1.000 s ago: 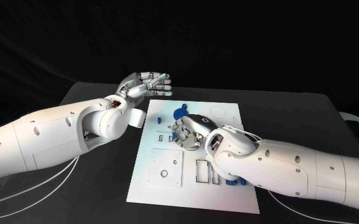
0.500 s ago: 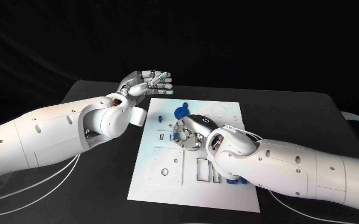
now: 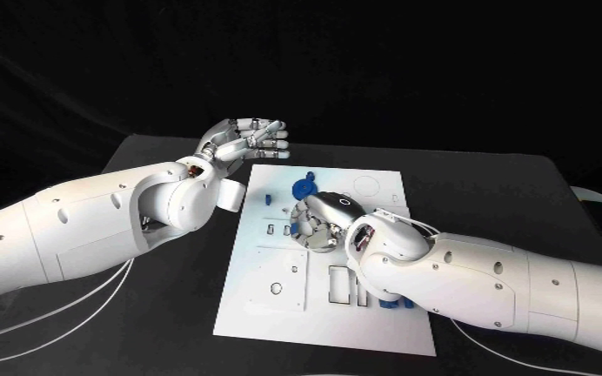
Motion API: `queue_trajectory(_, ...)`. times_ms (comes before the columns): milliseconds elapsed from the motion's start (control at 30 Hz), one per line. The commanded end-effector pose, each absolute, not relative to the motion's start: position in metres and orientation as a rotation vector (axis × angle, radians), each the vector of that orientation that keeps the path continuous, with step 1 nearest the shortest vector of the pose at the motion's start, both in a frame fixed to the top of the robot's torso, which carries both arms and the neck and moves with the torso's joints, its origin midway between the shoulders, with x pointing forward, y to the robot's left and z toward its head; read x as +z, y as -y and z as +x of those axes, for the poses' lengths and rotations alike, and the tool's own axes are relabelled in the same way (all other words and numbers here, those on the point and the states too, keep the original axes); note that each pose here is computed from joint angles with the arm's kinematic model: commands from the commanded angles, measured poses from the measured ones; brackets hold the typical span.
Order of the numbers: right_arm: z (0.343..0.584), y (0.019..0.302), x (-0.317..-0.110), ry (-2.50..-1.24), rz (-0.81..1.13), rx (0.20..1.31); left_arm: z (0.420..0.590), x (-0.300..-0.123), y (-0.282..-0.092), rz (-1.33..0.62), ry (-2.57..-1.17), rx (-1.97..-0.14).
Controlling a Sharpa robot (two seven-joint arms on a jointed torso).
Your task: Assemble the parts on the task board
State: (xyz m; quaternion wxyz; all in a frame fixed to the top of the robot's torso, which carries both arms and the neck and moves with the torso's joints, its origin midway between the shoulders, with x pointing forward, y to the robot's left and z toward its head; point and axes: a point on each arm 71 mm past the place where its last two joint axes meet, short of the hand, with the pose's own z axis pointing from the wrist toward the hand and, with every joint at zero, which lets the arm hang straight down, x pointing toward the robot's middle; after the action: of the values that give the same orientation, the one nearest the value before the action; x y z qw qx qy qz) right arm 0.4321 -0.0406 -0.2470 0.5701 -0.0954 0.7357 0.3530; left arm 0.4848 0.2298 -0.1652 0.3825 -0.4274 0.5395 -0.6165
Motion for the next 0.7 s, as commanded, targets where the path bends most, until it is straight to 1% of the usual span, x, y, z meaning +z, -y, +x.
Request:
queue_trajectory(33,0.4313,0.0415,-0.2514,-1.743,-0.246,0.81,0.4845,-0.1641,-0.2278,-1.084,-1.38,-1.597)
queue_trajectory(700,0.4312,0.0403,-0.2499,-1.721,-0.245,0.83,0.4848,-0.1644,-0.2293,-1.086,-1.379,-1.593)
